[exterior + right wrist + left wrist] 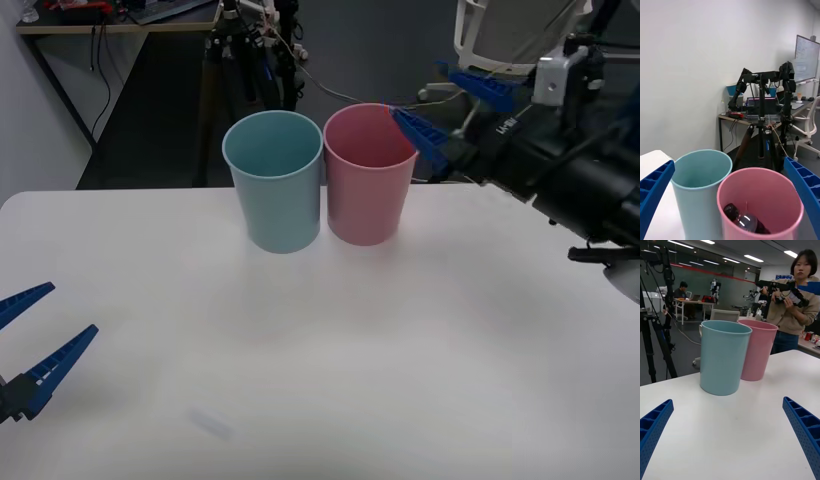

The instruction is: Grasp the object on the table and drop it into the matching bin: aluminum can to the light blue bin, PET bottle to the pink bin.

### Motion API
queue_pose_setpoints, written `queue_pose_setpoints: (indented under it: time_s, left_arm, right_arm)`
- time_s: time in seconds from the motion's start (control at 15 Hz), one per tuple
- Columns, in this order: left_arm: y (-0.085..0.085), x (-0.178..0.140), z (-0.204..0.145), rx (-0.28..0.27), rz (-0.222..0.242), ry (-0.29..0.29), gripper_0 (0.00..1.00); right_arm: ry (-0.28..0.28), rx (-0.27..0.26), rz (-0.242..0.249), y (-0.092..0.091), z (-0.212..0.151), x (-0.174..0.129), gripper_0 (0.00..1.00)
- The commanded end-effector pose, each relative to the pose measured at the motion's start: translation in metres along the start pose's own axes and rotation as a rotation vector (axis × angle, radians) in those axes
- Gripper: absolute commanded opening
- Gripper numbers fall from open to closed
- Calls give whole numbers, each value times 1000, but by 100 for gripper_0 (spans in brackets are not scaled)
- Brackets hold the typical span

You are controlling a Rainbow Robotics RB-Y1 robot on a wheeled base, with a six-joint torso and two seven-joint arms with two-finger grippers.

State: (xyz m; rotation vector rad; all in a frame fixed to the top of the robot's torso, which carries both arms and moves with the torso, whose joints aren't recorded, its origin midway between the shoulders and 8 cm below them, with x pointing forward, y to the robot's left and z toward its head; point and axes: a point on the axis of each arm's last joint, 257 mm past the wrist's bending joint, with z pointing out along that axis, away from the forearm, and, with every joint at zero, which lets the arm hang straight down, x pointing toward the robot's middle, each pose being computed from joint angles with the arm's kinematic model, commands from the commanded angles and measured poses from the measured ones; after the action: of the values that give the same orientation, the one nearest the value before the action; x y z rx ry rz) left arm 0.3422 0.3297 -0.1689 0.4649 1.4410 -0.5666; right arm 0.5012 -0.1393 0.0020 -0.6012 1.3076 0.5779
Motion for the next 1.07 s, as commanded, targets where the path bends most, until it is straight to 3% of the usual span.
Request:
queue_pose_setpoints:
  time_s: [0.07,0.27,0.73,1.07]
  left_arm:
    - [0,0,0,0,0,0,100]
    - [0,0,0,0,0,0,100]
    - [0,0,0,0,0,0,100]
    - [0,0,0,0,0,0,100]
  right_arm:
    - [-3,15,19,7,-35,8,100]
    - [3,0,37,15,-69,29,100]
    - [59,-10,-6,39,-148,91,100]
    - [79,-25,16,56,-178,128,100]
